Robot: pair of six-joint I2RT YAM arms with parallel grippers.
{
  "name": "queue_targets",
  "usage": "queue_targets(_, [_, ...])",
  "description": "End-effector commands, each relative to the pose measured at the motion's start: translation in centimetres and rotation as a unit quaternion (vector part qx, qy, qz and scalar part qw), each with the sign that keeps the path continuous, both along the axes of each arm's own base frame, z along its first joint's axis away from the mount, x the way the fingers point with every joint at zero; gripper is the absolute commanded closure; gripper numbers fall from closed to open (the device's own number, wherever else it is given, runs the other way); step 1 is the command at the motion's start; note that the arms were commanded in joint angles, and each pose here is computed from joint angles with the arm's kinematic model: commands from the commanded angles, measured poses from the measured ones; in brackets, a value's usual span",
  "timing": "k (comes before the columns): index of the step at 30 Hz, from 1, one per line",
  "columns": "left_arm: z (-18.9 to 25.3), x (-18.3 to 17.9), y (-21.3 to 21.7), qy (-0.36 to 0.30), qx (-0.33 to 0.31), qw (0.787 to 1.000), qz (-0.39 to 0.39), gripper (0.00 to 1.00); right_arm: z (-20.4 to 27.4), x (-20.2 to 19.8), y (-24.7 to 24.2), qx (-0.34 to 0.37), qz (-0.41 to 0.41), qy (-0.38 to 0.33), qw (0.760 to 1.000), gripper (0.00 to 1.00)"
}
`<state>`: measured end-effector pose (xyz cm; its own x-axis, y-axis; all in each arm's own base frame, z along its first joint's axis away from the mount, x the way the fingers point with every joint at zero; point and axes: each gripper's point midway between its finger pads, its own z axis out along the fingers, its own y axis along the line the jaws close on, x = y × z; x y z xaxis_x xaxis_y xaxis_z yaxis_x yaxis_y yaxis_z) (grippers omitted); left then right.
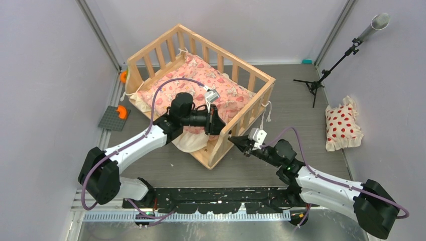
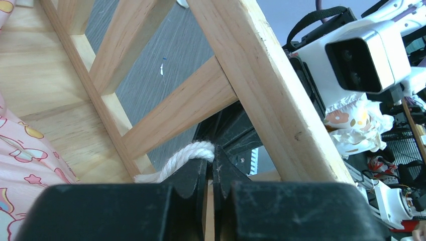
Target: Set up the pet bed
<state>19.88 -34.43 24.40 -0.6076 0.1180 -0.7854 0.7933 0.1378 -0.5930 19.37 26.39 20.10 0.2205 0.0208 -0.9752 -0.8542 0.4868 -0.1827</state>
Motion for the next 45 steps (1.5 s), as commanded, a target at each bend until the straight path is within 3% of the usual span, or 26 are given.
queue_targets(1, [1.7,-2.2,-0.3,-0.003,-0.022,0.998,-0.054,0.93,4.2,1.0,-0.7,0.069,-0.038,0.003,0.997,0.99])
queue_targets(8, [1.4,-2.6,0.1,0.001,-0.022,0.998,-0.052,0.89,4.1,1.6,-1.5,0.069,-0.069,0.024,0.995,0.99])
queue_targets(15, [1.7,-2.8,0.2,-0.001,-0.024,0.998,-0.052,0.73,3.7,1.9,-1.7,0.065,-0.077,0.033,0.994,0.99])
queue_targets(19, [1.6,-2.9,0.2,-0.001,-0.023,0.998,-0.054,0.73,3.8,2.0,-1.8,0.068,-0.081,0.036,0.994,0.99])
queue_targets(27, [1.5,-3.2,0.4,0.003,-0.024,0.998,-0.060,0.87,4.4,3.1,-3.0,0.101,-0.129,0.066,0.984,0.99])
queue_targets(32, [1.4,-3.4,0.5,0.003,-0.024,0.998,-0.063,1.00,4.7,3.3,-2.9,0.115,-0.134,0.089,0.980,0.99])
queue_targets(45, [0.9,-4.2,1.1,0.013,-0.008,0.998,-0.069,1.00,5.1,4.1,-4.1,0.139,-0.172,0.108,0.969,0.99])
